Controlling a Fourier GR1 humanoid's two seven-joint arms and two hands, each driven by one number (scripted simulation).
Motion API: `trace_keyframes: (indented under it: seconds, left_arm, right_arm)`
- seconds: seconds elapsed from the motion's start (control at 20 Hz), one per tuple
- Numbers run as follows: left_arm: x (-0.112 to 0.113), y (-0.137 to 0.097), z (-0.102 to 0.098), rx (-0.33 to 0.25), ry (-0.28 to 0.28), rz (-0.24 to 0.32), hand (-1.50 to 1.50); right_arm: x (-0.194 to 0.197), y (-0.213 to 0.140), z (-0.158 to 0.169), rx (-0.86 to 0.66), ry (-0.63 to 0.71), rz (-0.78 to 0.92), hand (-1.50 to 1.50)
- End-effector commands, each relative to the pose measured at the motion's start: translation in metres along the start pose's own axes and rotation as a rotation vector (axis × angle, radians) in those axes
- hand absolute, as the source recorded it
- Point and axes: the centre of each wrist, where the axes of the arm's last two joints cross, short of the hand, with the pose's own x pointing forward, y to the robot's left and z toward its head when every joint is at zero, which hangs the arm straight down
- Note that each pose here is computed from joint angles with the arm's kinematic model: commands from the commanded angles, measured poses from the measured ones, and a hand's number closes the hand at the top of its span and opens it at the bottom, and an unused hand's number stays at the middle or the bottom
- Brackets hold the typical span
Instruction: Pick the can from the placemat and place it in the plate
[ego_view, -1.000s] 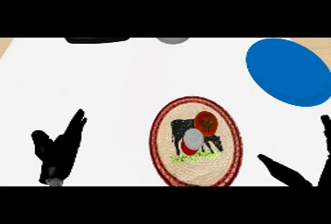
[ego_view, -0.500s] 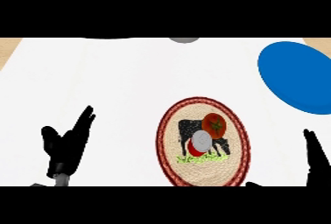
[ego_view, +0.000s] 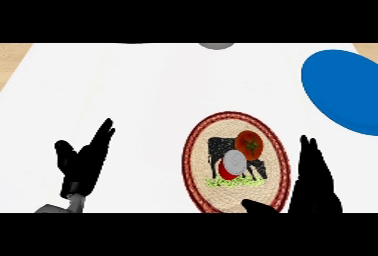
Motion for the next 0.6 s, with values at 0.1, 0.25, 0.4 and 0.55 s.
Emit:
trace_keyframes:
  seconds: [0.1,0.25,0.4,0.55]
  left_arm:
    - [-0.012,-0.004,-0.006,0.0,0.053,0.005,0.0]
    - [-0.02,-0.015,0.001,-0.018,0.062,0.019,0.0]
    - [-0.019,-0.005,0.007,-0.023,0.07,0.016,0.0]
    - [-0.011,0.013,-0.002,-0.009,0.048,-0.001,0.0]
  right_arm:
    - [0.039,0.017,0.02,0.078,0.158,0.063,-1.5]
    - [0.042,0.026,0.014,0.099,0.161,0.057,-1.5]
    - [0.049,0.041,0.005,0.08,0.162,0.051,-1.5]
    - [0.048,0.042,-0.003,0.041,0.184,0.106,-1.5]
